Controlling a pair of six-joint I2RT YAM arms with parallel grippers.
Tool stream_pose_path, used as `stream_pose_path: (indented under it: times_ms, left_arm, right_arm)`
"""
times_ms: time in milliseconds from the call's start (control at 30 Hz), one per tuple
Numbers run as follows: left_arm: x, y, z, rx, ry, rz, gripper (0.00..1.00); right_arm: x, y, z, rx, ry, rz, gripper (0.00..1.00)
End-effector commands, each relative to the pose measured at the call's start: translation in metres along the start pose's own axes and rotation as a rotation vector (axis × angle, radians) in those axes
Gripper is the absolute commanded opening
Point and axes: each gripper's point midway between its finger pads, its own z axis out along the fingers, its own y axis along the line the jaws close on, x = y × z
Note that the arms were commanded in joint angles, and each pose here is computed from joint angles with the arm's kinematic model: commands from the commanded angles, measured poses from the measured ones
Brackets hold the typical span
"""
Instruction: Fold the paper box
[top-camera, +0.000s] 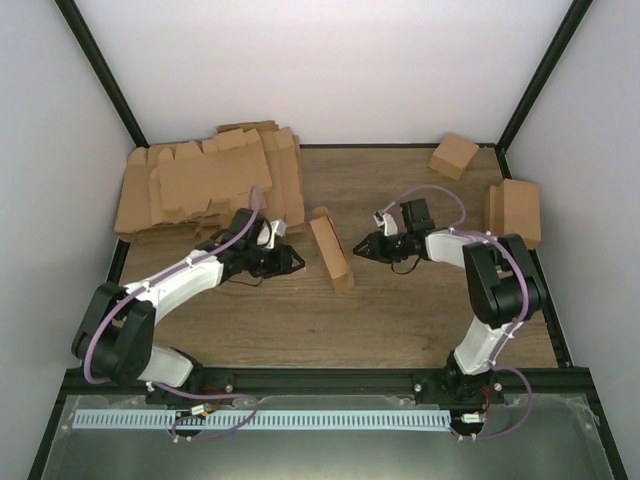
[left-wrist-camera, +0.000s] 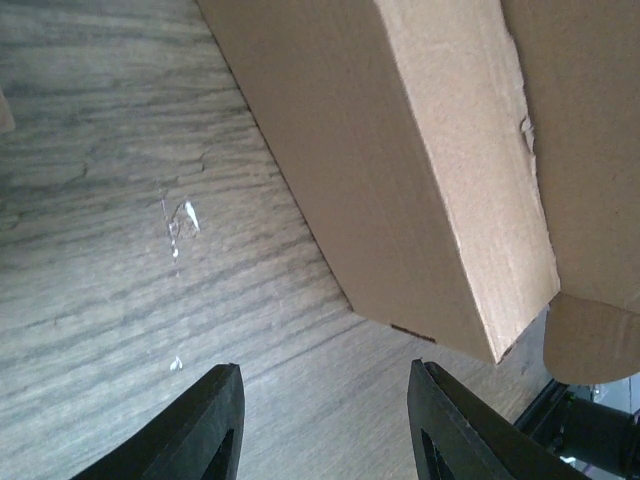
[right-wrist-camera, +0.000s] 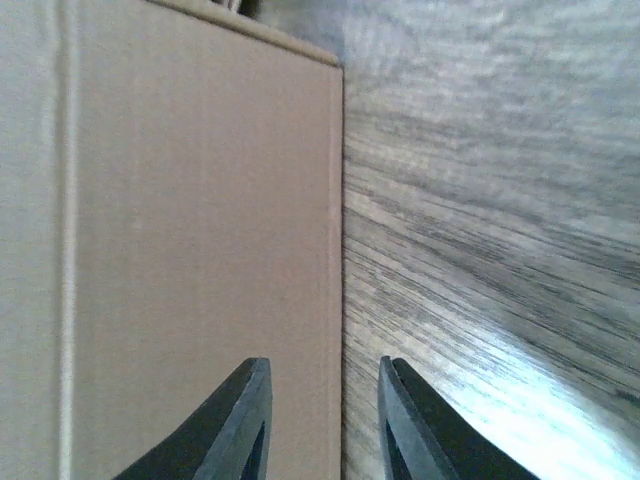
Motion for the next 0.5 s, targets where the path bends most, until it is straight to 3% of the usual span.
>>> stream_pose_path:
  times_ms: [0,100,233,367,467]
  left_arm:
    - [-0.023,-0.008,0.000,0.007,-0.068,0.061,0.48]
    - [-0.042,-0.005,-0.006,-0.006,-0.110,0.057,0.48]
    - [-0.066,-0.007,-0.015,-0.012,-0.165,0.057,0.48]
    - [-0.080,-0.010,-0.020,-0.022,-0.201,0.061,0.48]
    - [-0.086,-0.012,-0.022,-0.025,-0.220,0.064,0.49]
  right_arm:
    - [-0.014,0.012,-0.026,0.111,-0.080,-0.071,0.33]
    - [-0.008,0.026,-0.040,0.159,-0.111,-0.111,0.39]
    - [0.006,0.053,-0.058,0.185,-0.147,-0.172,0.55]
    - [0.016,0.087,-0.077,0.193,-0.208,-0.230,0.83]
    - [0.025,0.107,-0.086,0.202,-0.248,-0.272,0.98]
